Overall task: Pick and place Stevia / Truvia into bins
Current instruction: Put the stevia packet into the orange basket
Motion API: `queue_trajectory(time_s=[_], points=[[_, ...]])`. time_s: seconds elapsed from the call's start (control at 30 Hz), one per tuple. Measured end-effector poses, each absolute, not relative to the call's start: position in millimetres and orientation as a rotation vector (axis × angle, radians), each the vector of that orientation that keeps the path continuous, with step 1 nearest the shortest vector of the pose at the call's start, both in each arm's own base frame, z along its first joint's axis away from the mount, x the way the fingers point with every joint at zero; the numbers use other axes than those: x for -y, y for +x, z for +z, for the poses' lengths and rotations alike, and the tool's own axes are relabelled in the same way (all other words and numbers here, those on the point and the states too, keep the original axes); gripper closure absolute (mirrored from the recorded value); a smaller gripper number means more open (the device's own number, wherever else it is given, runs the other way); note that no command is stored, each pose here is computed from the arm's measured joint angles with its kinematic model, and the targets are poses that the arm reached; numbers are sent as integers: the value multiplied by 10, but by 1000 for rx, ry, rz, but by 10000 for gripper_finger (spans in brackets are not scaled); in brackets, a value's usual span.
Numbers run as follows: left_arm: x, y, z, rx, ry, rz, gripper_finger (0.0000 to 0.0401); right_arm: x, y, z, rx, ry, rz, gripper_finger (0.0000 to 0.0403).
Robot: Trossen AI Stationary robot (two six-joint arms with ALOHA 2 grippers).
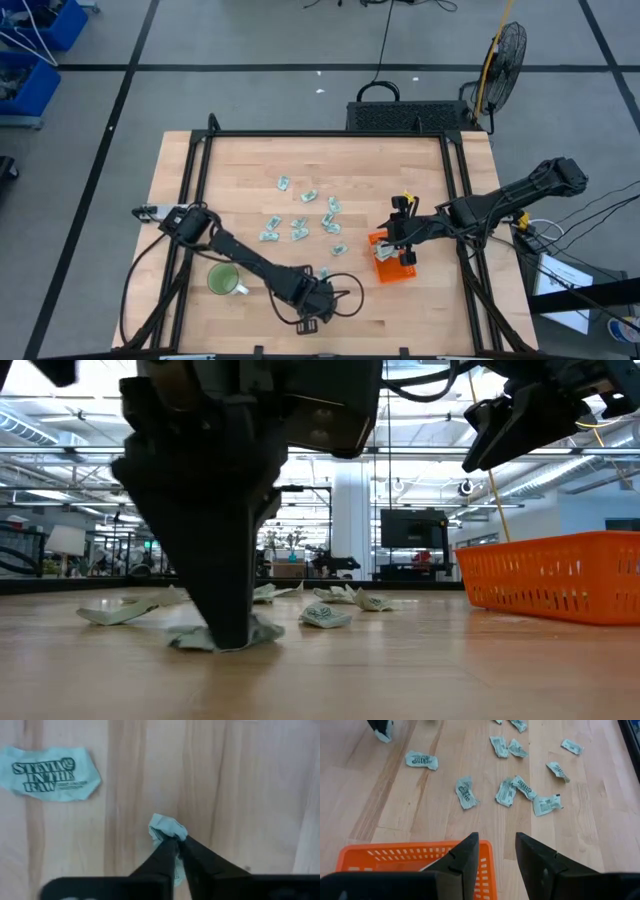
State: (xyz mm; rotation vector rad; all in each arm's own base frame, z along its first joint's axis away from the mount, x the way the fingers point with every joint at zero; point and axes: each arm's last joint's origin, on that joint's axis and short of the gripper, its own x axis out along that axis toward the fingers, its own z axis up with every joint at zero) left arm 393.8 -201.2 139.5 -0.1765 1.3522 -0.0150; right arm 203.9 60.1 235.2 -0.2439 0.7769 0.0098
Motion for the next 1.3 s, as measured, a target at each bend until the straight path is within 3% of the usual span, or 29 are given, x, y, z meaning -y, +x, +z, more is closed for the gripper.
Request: queue_trajectory(time_s=[0.27,0.43,0.6,0.83,1.0,1.3], points=[[1938,4059,1470,-1301,-89,-36,391,-620,2041,2187,-730,-200,68,282],[1827,4257,1734,-1179,13,-17,389,-618,1965,1986,-775,-131,113,282],[1526,4495,2042,-1086,94,-16,386,-555,1861,2084,-747,-142,24,282],[1031,4878,2407,-805,97,-24,385,-418,1531,2338,-659,-192,-29,282],[854,5042,2370,-597,100,-102,375,-331,1276,2411,-656,-151,-42,282],[737,5027,2021,-543,48,-90,373,-310,1211,2343,-560,-186,-14,282]])
